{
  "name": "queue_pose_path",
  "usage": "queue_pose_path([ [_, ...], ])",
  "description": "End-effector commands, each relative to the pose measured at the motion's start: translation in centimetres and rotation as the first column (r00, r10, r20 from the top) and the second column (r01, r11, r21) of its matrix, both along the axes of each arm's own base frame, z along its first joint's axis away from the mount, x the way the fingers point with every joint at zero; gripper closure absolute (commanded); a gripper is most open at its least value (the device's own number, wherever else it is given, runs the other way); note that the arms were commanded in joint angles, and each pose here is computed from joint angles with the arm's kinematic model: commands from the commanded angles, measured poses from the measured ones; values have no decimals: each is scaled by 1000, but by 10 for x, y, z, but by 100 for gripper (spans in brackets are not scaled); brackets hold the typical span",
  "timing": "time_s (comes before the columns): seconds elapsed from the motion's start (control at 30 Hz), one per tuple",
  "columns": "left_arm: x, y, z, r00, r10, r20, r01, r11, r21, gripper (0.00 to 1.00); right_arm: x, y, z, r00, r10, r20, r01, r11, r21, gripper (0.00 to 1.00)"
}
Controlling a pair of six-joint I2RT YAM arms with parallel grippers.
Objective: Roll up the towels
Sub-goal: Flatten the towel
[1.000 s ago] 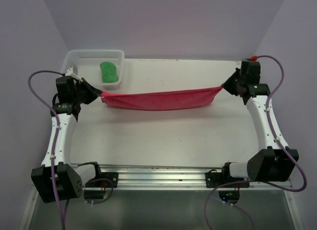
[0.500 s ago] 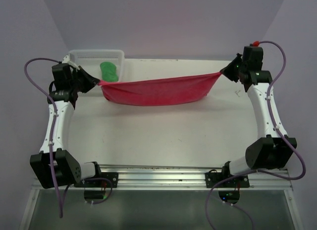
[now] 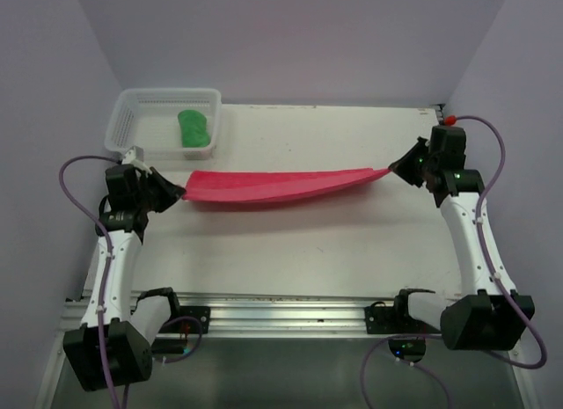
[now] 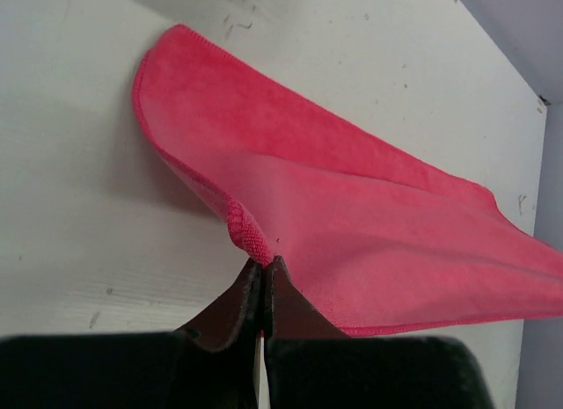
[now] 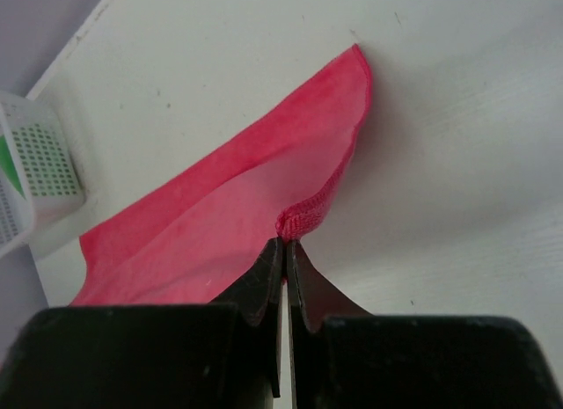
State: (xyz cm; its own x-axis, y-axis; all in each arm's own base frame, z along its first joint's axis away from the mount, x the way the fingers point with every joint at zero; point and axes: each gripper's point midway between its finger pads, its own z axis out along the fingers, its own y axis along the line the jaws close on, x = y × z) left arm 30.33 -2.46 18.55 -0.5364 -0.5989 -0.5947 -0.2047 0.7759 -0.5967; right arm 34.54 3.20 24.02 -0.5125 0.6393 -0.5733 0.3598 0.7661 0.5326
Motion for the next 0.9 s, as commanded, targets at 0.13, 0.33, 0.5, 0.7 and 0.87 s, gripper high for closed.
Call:
queue_pose_path([
  [0.13,-59,-4,-57,997,39,-66,-39,999,7,100,-79,-5,-62,997,-32,-76,30,999,-20,100],
  [0.33,-70,-1,-42,987,116,-106,-119,993,-17,100,-111,-4,-96,992,-48,-119,48,999,-4,100],
  [0.5,-78,-4,-72,969,132,-208,-145,988,-50,100,-124,-6,-121,982,-66,-177,65,998,-13,100],
  [0.7,-85,-6,-108,948,147,-282,-174,982,-72,100,-133,-11,-143,970,-93,-224,88,996,-34,100],
  [0.87,-75,-2,-111,939,160,-305,-189,980,-67,100,-124,-12,-142,969,-99,-227,93,995,-37,100],
])
